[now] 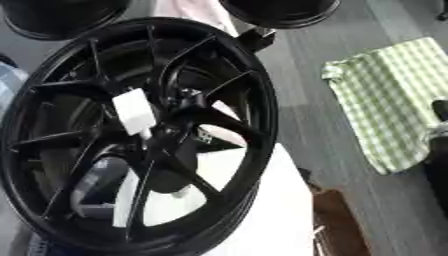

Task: Pull the pin out of the wheel hub.

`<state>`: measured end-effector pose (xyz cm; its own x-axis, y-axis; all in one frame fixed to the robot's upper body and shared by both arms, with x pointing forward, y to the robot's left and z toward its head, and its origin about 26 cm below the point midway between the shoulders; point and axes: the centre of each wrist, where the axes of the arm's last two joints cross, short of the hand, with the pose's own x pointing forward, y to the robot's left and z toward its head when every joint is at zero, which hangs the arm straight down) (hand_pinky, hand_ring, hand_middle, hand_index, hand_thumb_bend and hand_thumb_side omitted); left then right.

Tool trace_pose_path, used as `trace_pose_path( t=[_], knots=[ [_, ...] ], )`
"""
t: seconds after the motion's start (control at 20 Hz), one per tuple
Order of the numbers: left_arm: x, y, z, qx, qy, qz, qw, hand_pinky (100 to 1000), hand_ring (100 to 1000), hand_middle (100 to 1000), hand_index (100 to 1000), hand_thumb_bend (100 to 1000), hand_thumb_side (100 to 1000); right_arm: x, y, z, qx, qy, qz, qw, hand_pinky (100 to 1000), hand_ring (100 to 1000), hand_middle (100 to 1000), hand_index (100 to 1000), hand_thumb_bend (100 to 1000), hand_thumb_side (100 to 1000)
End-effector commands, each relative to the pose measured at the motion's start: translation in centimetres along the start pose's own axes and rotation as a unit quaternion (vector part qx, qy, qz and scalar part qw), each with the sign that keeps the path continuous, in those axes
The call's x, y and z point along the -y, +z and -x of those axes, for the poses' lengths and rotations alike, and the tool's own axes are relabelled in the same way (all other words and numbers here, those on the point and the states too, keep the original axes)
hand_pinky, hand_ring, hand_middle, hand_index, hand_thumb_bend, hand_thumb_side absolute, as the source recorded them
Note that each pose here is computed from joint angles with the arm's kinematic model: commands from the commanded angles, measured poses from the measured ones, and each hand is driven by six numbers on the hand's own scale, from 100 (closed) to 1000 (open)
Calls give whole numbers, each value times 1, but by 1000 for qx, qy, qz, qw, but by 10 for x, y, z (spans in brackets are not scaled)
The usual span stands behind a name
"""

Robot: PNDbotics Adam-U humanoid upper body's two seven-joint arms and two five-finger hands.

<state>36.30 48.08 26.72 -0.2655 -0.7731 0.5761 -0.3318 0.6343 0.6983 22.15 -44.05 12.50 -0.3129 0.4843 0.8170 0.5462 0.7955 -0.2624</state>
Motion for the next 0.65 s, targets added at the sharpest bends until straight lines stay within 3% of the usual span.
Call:
trace_pose_path(
  t=[0.05,0.2,0.35,0.5,0.55,0.65],
  knots=[
    [-17,-2,-10,9,-3,-22,1000,758,728,616,856,100,569,7,-6,-10,19,7,2,1000,682,773,728,852,672,272],
    [-15,-2,-13,15,8,-26,1000,731,703,588,832,100,538,7,-7,-10,20,7,3,1000,681,773,728,851,672,272],
    [-6,-5,-28,51,35,-24,998,701,680,574,815,100,516,7,-8,-11,22,4,4,1000,681,773,728,851,672,273],
    [20,-9,-56,115,98,-21,988,684,682,610,814,100,538,5,-11,-12,23,-2,-1,1000,681,774,728,851,671,273],
    [32,-10,-66,136,131,-22,982,689,711,671,826,100,556,4,-12,-12,23,-4,-3,1000,681,774,728,852,671,273],
    [58,-9,-86,164,205,-34,964,702,729,687,834,100,583,2,-15,-12,22,-12,-8,1000,681,774,729,852,671,273]
  ],
)
